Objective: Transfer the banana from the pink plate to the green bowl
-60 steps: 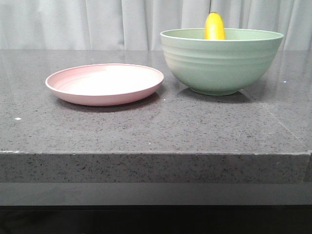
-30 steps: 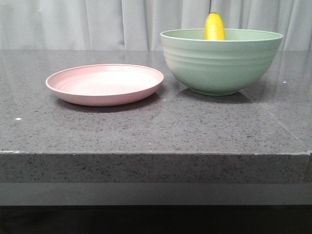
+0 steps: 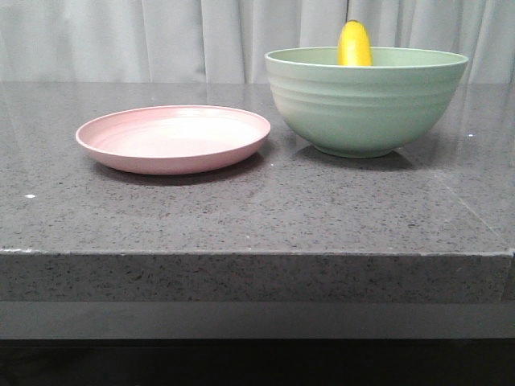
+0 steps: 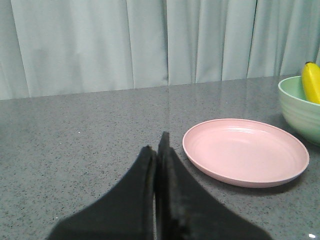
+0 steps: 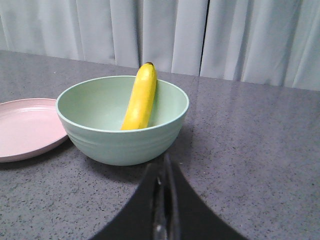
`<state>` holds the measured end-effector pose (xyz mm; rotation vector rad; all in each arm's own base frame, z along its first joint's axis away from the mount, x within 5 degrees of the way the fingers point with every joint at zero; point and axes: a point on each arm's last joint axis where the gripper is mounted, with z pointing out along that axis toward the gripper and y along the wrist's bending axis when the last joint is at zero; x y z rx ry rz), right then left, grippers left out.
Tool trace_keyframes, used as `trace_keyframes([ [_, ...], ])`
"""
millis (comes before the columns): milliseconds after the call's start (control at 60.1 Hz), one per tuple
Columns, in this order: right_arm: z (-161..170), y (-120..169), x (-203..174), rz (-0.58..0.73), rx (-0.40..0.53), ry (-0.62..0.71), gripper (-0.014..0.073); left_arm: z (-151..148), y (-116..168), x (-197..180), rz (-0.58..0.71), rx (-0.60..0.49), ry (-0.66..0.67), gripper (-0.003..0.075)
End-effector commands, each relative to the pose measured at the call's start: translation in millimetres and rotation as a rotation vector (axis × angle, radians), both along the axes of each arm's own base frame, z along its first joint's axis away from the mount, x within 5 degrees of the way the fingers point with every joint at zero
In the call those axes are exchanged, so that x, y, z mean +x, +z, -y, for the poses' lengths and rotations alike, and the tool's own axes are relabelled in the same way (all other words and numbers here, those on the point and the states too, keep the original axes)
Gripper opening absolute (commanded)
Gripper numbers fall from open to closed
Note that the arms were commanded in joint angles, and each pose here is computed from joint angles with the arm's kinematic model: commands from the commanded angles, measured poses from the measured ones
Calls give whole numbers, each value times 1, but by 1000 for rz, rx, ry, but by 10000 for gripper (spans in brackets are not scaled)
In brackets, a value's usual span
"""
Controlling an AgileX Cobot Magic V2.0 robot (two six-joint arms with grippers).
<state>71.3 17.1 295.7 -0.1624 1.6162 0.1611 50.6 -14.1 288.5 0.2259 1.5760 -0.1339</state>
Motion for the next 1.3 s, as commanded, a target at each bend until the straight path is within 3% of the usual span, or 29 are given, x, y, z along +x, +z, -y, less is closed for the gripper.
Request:
trace_keyframes([
  [0, 3, 15, 0, 87, 21, -38, -59, -1, 17, -1, 99, -46, 13, -20],
  [532, 3, 15, 0, 87, 21, -38, -59, -1, 16, -1, 97, -46, 13, -20],
  [732, 3, 15, 0, 87, 21, -38, -59, -4, 10, -1, 109, 29, 39, -20],
  [948, 3, 15, 0, 87, 21, -38, -59, -9, -24, -5, 70, -71, 119, -20],
  [1281, 3, 14, 0, 85, 21, -37, -59, -12, -75, 1, -16, -65, 189, -20],
])
